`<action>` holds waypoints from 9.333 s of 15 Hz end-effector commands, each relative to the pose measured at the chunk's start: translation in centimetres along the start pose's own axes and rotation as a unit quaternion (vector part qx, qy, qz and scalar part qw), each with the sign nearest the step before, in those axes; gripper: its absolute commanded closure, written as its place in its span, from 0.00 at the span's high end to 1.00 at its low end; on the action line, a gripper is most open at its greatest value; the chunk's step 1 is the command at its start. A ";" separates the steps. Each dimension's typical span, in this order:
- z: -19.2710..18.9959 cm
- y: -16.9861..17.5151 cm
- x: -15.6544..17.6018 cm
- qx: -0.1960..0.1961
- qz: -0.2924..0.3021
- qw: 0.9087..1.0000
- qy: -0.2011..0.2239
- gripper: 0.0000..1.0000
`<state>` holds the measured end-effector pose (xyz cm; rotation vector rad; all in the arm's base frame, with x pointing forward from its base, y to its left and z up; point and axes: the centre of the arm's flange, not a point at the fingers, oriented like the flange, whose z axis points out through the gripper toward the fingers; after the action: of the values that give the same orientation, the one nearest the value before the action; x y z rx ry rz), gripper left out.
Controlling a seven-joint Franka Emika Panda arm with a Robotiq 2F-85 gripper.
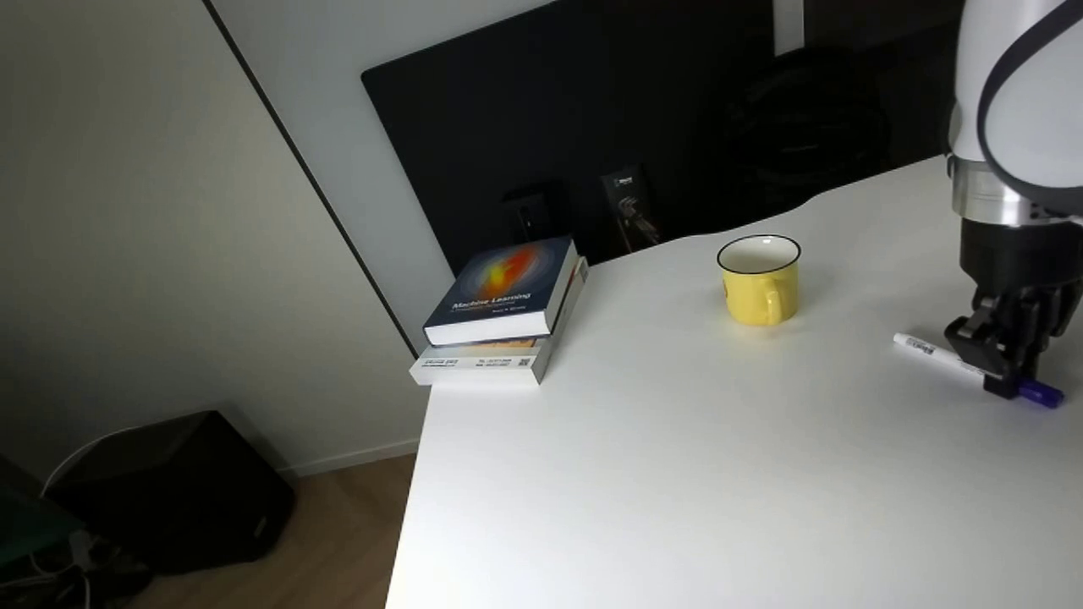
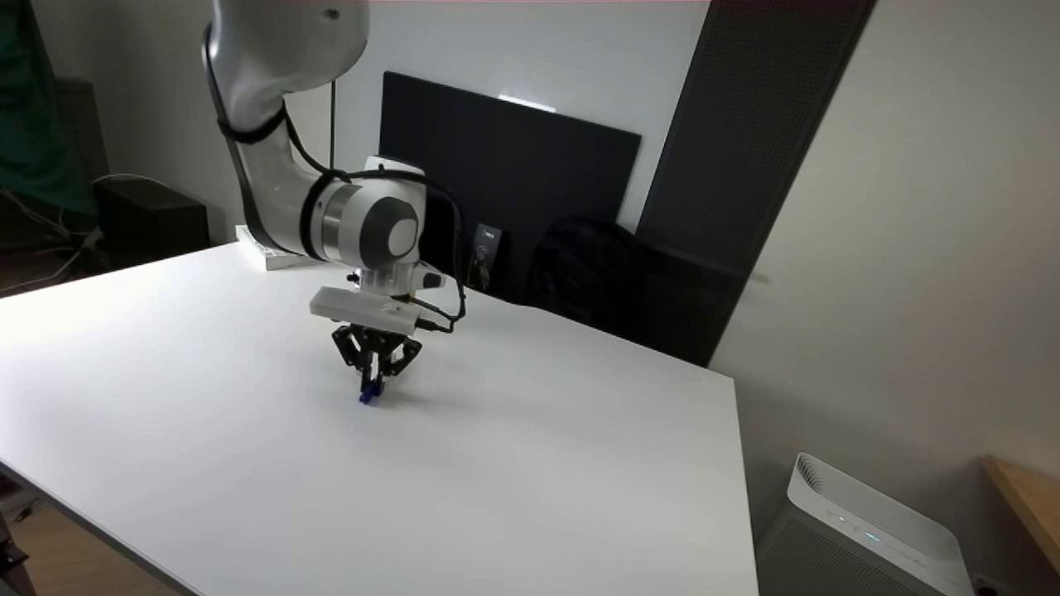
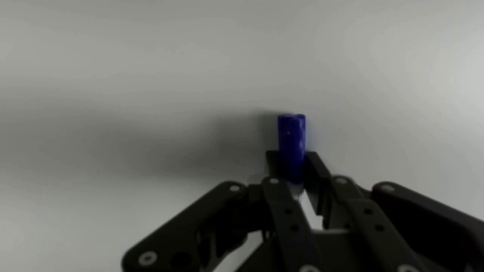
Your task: Take the marker out of the mug, put it on the table, then put it back in the mug
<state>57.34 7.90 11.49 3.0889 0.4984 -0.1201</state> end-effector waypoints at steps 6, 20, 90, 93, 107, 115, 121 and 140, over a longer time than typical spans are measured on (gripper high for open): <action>-1.5 1.4 5.8 0.032 0.037 0.998 -0.041 0.05; -12.7 4.6 19.8 -0.013 0.036 0.999 -0.020 0.05; -14.1 0.6 20.9 0.302 0.044 0.950 -0.069 0.05; -14.4 0.2 21.8 0.344 0.069 0.933 -0.079 0.05; -13.5 6.0 22.7 0.527 0.250 0.811 -0.045 0.05; -10.4 5.7 20.7 0.589 0.287 0.755 -0.035 0.05; -9.8 4.4 18.4 0.596 0.290 0.748 -0.025 0.05; -7.5 -0.5 12.7 0.590 0.264 0.763 0.001 0.05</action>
<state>76.19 13.16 15.11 4.2110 -0.8451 -0.6729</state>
